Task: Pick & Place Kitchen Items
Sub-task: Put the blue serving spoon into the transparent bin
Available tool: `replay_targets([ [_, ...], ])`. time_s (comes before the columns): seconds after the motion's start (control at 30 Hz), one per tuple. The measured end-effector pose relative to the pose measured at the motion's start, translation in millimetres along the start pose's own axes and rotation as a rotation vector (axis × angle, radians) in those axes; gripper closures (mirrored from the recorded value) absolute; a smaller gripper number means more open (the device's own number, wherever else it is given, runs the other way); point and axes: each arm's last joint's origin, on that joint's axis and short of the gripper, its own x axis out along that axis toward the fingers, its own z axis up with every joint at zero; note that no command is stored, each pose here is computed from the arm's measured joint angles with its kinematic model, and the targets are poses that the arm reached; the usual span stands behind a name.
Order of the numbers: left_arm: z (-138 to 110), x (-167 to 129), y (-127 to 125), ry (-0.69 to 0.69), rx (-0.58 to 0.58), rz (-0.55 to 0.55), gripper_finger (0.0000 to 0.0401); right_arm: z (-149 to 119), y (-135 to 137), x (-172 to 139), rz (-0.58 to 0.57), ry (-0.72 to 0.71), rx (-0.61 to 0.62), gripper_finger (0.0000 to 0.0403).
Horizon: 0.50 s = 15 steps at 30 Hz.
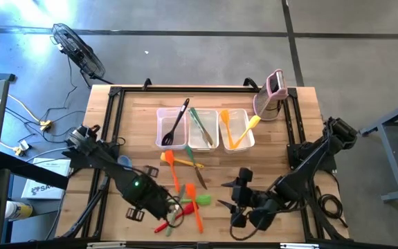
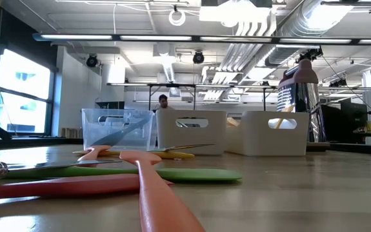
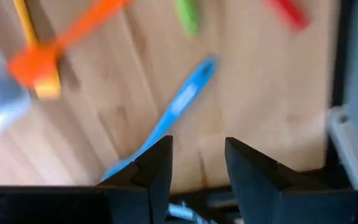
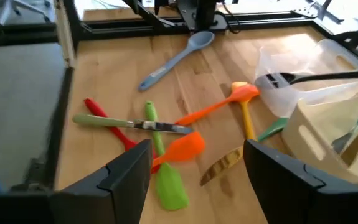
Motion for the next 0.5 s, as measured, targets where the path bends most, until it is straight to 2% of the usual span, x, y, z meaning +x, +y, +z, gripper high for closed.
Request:
replay_targets([
  [0.17,-24,41,-2,0.157,0.0,0.079,0.0258,8,-11,13,-0.014,0.017,-0.078,0.016],
  [0.33,-41,74,-5,0.285,0.029,0.142,0.0258,24,-23,31,0.034,-0.01,-0.054,0.016],
  [0.5,-43,99,-5,0.262,-0.063,0.155,0.0258,37,-30,41,0.149,-0.02,0.021,0.016],
])
